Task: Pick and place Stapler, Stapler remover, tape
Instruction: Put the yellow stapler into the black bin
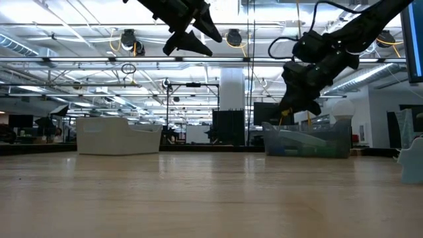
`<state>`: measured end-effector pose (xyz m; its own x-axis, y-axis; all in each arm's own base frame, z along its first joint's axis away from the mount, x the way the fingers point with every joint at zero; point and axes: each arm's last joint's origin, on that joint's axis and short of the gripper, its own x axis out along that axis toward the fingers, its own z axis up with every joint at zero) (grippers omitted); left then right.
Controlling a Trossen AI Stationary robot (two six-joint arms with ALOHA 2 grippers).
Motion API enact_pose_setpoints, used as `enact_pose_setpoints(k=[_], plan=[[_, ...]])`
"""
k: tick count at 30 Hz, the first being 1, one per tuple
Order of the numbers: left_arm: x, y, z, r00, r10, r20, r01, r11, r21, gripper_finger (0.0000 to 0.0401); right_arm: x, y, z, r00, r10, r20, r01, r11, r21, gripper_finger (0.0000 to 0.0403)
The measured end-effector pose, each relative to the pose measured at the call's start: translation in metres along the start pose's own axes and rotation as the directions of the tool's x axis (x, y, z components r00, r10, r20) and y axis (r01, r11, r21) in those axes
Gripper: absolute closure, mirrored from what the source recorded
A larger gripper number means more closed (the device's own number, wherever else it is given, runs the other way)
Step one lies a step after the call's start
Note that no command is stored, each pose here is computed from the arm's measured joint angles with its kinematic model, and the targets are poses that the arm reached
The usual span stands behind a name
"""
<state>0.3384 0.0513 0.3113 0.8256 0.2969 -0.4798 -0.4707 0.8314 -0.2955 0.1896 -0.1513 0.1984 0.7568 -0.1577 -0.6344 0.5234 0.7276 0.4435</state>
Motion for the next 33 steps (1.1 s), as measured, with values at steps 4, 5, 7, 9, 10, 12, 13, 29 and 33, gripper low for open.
enact_pose_setpoints(k=[4, 5, 7, 9, 10, 12, 13, 29, 33], plan=[[0.000, 0.000, 0.000, 1.000, 0.001, -0.003, -0.001, 1.000, 0.000, 0.0190, 0.009, -0.005, -0.005, 0.998, -0.009, -0.056, 0.009, 1.000, 0.004, 0.0332], [0.000, 0.000, 0.000, 1.000, 0.001, -0.003, -0.001, 1.000, 0.000, 0.0190, 0.012, -0.006, -0.006, 0.998, -0.012, -0.066, 0.012, 1.000, 0.008, 0.0332], [0.000, 0.000, -0.001, 1.000, 0.001, -0.004, -0.001, 1.000, 0.000, 0.0190, 0.016, -0.009, -0.008, 0.996, -0.018, -0.087, 0.020, 1.000, 0.015, 0.0332], [0.000, 0.000, -0.001, 1.000, 0.002, -0.005, -0.002, 1.000, 0.000, 0.0190, 0.019, -0.010, -0.008, 0.995, -0.026, -0.091, 0.027, 1.000, 0.012, 0.0332], [0.000, 0.000, -0.001, 1.000, 0.003, -0.006, -0.003, 1.000, 0.000, 0.0190, 0.020, -0.011, -0.009, 0.995, -0.039, -0.094, 0.040, 0.999, 0.012, 0.0332], [0.000, 0.000, -0.001, 1.000, 0.004, -0.010, -0.004, 1.000, 0.000, 0.0190, 0.022, -0.013, -0.010, 0.994, -0.048, -0.102, 0.049, 0.999, 0.011, 0.0332], [0.000, 0.000, -0.001, 1.000, 0.004, -0.010, -0.004, 1.000, 0.000, 0.0190, 0.024, -0.013, -0.011, 0.993, -0.048, -0.109, 0.049, 0.999, 0.010, 0.0332], [0.000, 0.000, -0.001, 1.000, 0.007, -0.007, -0.007, 1.000, 0.005, 0.0190, 0.037, -0.012, -0.017, 0.985, -0.104, -0.140, 0.098, 0.994, -0.051, 0.0306], [0.000, 0.000, -0.001, 1.000, 0.006, -0.007, -0.006, 1.000, 0.008, 0.0190, 0.037, -0.012, -0.017, 0.984, -0.113, -0.137, 0.107, 0.993, -0.053, 0.0287]])
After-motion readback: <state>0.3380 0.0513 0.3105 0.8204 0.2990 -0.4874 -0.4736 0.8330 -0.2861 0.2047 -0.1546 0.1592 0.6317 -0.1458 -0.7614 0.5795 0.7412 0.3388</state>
